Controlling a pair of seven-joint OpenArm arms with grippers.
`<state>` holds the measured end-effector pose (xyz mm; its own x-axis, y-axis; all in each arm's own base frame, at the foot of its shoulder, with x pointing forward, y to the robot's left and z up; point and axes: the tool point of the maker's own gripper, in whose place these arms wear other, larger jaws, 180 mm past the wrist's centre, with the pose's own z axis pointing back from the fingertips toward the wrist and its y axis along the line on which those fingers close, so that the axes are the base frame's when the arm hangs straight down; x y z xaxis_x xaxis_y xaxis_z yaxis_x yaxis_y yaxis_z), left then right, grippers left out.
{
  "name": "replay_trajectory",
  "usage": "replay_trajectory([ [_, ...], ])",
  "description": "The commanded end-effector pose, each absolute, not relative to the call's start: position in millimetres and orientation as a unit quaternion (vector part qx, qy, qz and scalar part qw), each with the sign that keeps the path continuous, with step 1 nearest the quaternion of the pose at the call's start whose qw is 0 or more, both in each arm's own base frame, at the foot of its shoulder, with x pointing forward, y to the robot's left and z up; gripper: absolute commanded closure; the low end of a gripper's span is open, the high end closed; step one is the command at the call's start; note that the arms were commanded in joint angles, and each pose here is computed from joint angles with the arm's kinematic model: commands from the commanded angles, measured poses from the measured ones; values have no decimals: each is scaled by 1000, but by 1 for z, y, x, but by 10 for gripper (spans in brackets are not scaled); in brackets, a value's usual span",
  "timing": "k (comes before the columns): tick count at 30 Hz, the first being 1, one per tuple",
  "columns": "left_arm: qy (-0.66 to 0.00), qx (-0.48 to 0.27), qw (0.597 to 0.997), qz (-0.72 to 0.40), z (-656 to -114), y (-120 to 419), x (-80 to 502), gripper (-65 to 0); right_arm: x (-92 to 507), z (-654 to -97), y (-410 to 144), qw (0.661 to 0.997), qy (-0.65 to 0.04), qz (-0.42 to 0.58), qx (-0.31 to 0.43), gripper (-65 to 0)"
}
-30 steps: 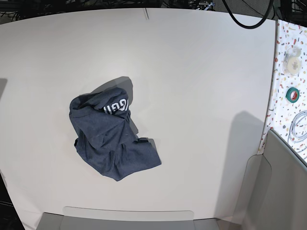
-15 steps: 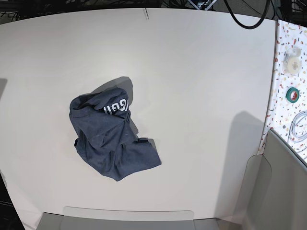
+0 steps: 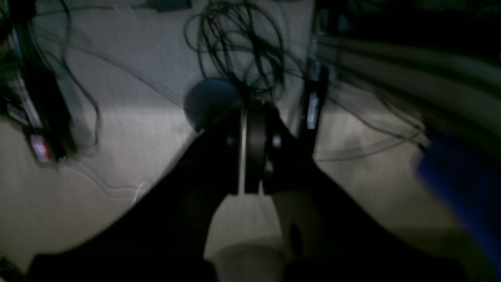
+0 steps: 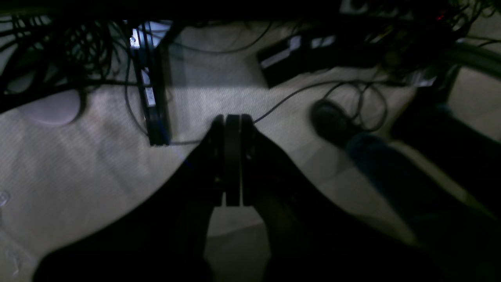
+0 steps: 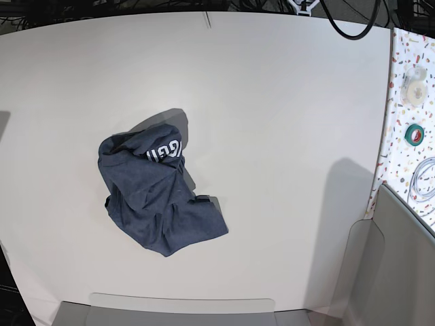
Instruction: Layout the t-shirt on the table in an organized manner, then fold the t-shirt properly
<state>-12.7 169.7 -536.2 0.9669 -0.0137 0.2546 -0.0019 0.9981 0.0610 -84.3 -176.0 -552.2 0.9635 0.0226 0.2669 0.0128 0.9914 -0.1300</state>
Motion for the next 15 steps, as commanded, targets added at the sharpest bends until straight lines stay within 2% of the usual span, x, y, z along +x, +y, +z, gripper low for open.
replay_trajectory([
  [1, -197, 34, 980, -13, -514, 171, 14, 0, -90, -541, -182, 987, -142, 1, -71, 0],
  [7, -223, 40, 973, -36, -470, 173, 31, 0, -76, -497, -216, 977, -185, 9, -108, 0],
  [15, -281, 34, 955, -86, -414, 167, 56, 0, -41, -430, -232, 955, -255, 42, -142, 0],
])
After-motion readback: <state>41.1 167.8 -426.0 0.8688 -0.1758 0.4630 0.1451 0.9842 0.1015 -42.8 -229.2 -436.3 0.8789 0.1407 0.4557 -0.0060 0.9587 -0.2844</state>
